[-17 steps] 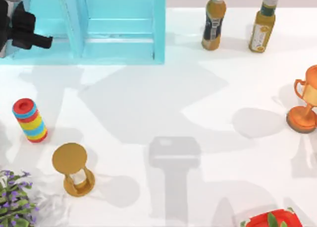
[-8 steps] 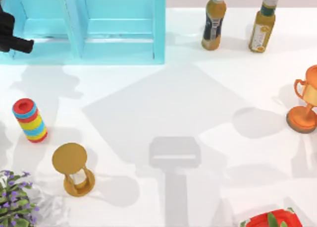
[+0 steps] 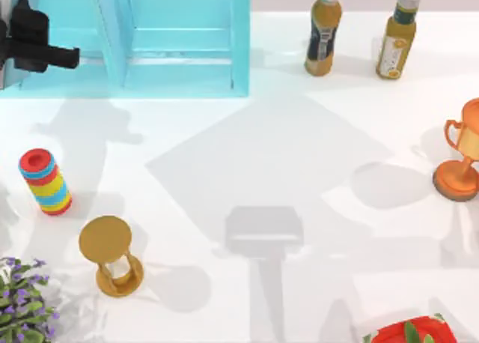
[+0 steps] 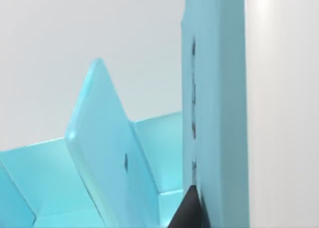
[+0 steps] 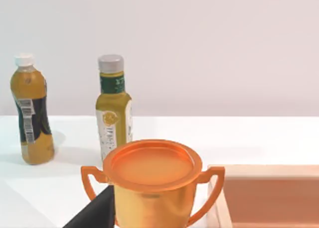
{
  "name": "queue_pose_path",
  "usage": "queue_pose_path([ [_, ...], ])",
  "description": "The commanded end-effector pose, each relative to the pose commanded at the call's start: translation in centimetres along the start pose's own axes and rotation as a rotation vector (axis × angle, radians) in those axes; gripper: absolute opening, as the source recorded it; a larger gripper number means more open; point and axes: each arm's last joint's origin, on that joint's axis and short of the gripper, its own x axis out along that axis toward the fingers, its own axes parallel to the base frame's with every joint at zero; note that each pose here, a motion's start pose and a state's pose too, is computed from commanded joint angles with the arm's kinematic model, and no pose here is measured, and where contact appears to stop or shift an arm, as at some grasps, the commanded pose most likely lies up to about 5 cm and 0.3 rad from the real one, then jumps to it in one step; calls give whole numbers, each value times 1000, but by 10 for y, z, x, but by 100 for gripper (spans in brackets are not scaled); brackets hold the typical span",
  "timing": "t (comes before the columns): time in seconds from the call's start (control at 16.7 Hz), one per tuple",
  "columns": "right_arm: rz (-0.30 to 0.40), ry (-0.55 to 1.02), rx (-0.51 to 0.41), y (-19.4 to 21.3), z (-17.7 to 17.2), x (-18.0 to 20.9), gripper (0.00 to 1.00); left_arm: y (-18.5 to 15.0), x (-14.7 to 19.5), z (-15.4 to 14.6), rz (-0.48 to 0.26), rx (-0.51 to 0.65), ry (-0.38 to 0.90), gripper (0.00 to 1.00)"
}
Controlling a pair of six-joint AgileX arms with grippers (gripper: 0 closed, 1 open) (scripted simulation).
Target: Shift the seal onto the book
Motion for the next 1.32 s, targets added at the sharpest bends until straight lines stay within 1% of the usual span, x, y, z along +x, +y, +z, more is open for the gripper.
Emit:
queue_pose_path([
  [0.12,0,0,0,0,0,0,100,-16,5,3,-8,-97,28,0],
  [0.3,0,0,0,0,0,0,100,-47,12,6,-12,-275,84,0],
  [0.54,0,0,0,0,0,0,100,-100,18,5,14,-545,175,0],
  [0.72,0,0,0,0,0,0,100,-147,20,-3,67,-744,240,0],
  [0.96,0,0,0,0,0,0,100,-212,15,-23,166,-999,281,0],
  [1.14,0,0,0,0,0,0,100,-259,6,-38,237,-1195,253,0],
  [1.32,0,0,0,0,0,0,100,-300,-6,-51,282,-1401,179,0],
])
